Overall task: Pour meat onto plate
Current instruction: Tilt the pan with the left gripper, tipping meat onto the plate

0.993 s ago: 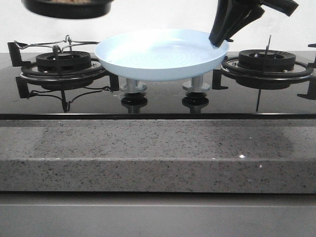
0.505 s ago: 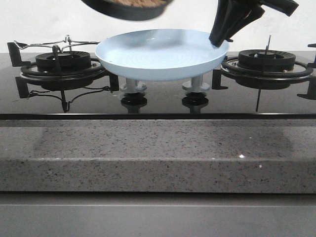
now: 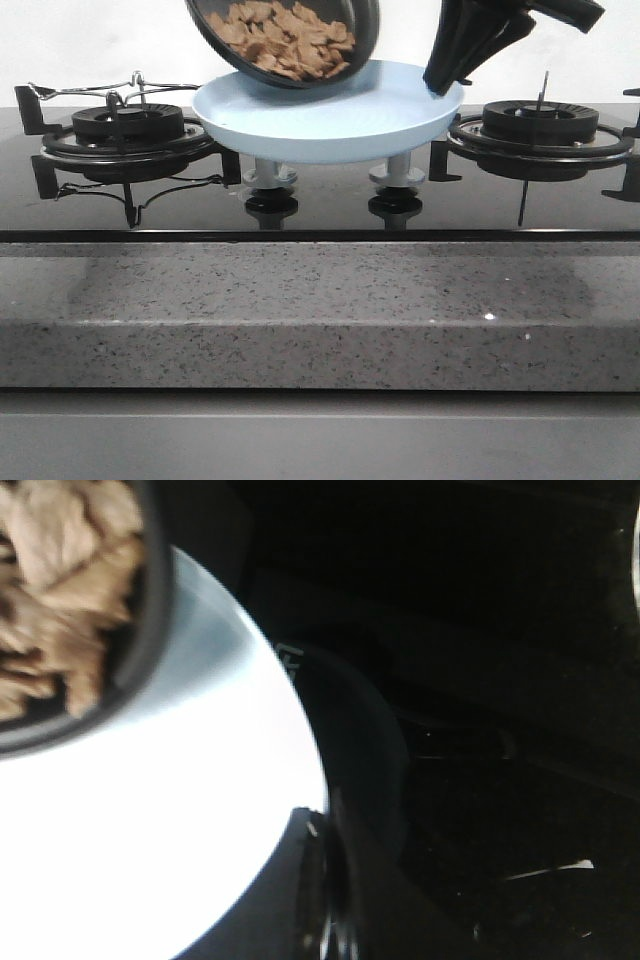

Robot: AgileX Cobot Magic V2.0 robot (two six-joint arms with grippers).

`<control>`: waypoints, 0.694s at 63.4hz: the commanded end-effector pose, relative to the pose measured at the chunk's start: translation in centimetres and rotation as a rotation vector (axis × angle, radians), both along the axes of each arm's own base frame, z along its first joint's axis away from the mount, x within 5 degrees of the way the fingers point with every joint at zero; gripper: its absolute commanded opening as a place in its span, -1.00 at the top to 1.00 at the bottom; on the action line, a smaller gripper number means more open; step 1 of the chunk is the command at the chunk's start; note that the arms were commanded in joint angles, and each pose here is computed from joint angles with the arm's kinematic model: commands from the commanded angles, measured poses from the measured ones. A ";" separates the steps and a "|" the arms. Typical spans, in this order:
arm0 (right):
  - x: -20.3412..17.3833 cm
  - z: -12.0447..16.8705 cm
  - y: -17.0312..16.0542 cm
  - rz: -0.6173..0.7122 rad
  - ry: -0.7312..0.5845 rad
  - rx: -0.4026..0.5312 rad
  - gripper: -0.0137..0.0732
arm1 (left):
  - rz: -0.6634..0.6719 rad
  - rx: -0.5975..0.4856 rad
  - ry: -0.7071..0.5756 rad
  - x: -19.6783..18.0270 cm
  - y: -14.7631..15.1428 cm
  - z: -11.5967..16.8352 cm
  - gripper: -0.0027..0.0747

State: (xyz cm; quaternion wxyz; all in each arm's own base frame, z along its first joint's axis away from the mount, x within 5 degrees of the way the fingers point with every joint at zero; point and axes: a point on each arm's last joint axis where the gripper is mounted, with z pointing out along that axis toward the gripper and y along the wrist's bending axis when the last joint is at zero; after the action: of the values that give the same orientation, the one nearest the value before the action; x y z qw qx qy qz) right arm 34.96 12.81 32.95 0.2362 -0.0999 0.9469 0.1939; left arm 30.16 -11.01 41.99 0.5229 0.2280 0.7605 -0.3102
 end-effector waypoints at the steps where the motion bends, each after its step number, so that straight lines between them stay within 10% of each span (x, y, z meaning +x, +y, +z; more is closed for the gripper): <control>1: -0.7 2.9 -0.2 -0.011 -0.106 0.054 0.85 | 0.029 -0.029 -0.165 -2.7 -0.4 4.2 0.98; 44: -0.7 2.9 -0.2 -0.011 -0.106 0.054 0.85 | -0.038 0.257 -0.541 -8.9 -3.6 7.3 0.98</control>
State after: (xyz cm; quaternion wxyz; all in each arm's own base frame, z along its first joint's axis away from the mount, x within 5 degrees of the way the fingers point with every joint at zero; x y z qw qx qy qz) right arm 34.97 12.81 32.96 0.2370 -0.0997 0.9467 0.1939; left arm 22.61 -15.17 46.37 0.6048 0.4048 0.6655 -0.1657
